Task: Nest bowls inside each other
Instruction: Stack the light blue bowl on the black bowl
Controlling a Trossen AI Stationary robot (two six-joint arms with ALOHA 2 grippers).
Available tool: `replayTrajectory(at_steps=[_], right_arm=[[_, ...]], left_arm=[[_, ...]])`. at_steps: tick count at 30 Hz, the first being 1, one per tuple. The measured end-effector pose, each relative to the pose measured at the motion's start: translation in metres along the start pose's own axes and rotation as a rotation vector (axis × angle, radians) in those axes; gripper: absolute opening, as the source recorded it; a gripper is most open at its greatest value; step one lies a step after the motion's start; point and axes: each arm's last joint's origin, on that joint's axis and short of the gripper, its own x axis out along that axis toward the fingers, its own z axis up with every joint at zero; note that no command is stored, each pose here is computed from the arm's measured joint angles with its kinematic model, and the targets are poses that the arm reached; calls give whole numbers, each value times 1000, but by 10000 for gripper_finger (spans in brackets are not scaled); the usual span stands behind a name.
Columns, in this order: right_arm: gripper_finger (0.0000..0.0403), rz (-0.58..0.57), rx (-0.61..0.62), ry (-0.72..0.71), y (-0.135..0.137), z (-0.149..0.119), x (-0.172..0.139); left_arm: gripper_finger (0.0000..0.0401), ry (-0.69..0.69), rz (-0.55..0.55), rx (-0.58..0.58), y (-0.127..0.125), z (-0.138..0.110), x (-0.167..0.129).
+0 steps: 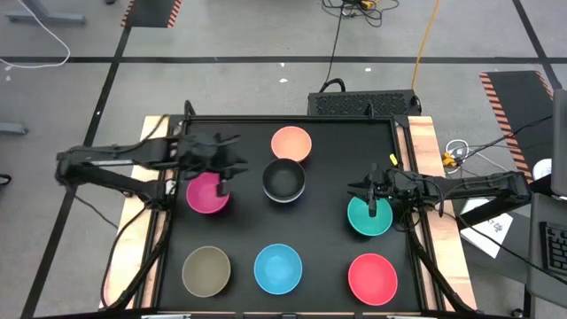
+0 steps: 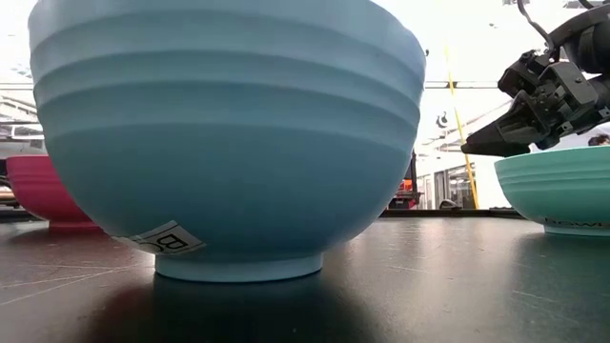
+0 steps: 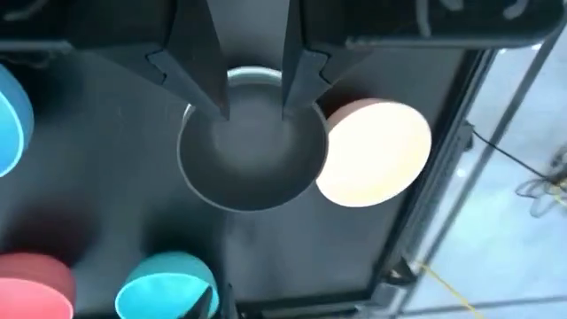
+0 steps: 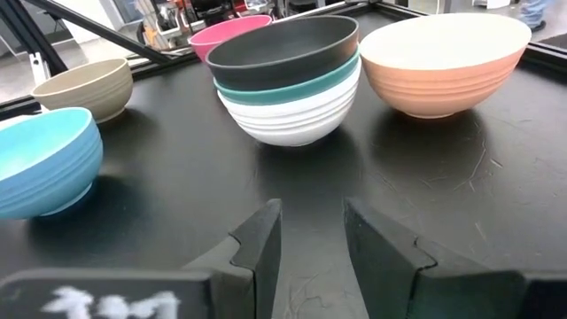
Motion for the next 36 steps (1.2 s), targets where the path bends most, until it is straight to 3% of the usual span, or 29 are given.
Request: replayTrajectory(at_steps=[7,11,22,32,36], right_arm=[[116,9,-10,-37,1,4,0],[116,14,-12,-56,1,5,0],[116,25,-20,-97,3,9,-1],[116,31,-17,-119,3,12,-1],[116,32,-17,-119,3,12,-1]], left_arm=[[108,-220,-17,-60,-12,-47,-47],[108,-271,-34,-106,-15,-73,-60],[108,-258,-127,-19,-30,-125,-46],[108,-535,-148,-8,-38,-137,-43],[108,-567,-167,4,-41,-149,-37]])
